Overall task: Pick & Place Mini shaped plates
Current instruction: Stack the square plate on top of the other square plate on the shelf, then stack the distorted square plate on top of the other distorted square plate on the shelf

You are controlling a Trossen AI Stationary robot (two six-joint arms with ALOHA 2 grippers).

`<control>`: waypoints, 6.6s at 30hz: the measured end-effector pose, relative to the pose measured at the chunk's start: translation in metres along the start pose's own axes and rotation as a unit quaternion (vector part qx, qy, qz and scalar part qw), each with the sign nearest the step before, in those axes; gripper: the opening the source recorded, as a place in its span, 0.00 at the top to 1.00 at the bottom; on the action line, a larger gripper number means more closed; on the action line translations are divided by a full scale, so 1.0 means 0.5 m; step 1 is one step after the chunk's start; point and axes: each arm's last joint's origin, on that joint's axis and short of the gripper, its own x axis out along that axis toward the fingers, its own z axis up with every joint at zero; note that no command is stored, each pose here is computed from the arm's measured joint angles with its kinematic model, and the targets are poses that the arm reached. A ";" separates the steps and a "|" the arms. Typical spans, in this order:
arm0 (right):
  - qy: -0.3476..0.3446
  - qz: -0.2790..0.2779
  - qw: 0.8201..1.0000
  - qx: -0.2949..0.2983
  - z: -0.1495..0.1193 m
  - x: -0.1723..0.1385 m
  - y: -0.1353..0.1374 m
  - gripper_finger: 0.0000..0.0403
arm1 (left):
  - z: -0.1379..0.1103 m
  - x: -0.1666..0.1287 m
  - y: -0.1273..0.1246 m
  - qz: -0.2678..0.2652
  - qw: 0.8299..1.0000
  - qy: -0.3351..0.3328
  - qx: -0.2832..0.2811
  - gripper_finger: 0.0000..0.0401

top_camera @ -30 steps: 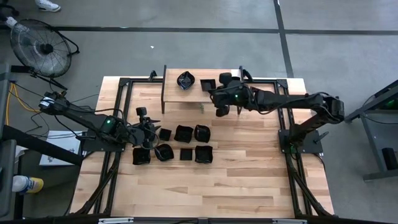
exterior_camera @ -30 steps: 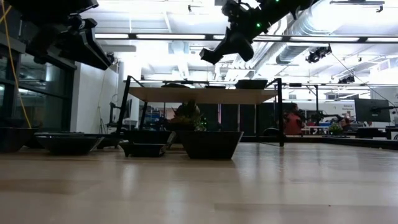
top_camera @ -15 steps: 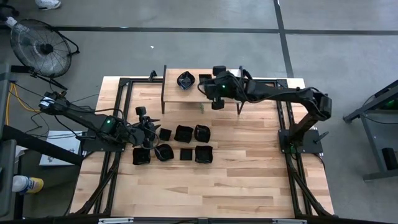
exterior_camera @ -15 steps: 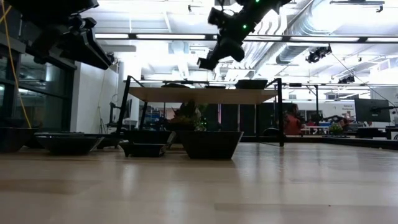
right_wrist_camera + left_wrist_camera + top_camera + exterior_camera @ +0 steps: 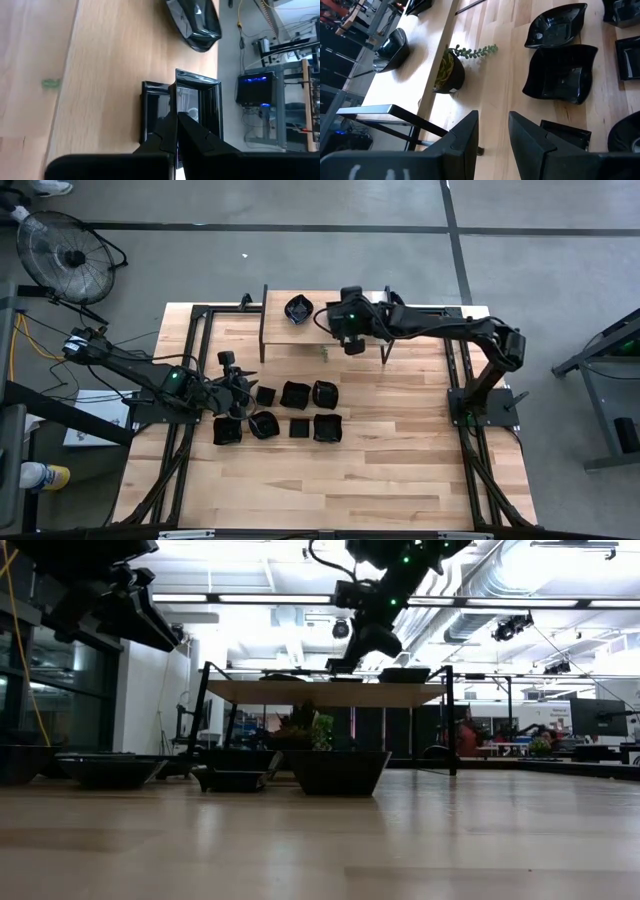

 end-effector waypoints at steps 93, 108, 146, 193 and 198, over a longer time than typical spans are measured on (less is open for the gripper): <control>-0.041 0.302 0.951 0.058 0.171 -0.216 0.335 0.72 | 0.000 0.000 -0.003 -0.022 1.000 -0.001 -0.014 0.74; -0.150 0.213 0.961 0.095 0.162 -0.222 0.474 0.72 | 0.002 0.000 -0.003 -0.022 1.000 -0.003 -0.020 0.74; -0.231 0.129 0.953 0.151 0.154 -0.229 0.529 0.72 | 0.005 0.016 -0.019 -0.019 1.000 0.010 -0.016 0.74; 0.043 0.198 0.973 0.107 0.207 -0.156 0.616 0.52 | 0.005 0.016 -0.019 -0.023 1.000 0.012 -0.014 0.74; 0.038 0.185 0.977 0.096 0.208 -0.155 0.614 0.53 | 0.005 0.016 -0.019 -0.023 1.000 0.012 -0.014 0.74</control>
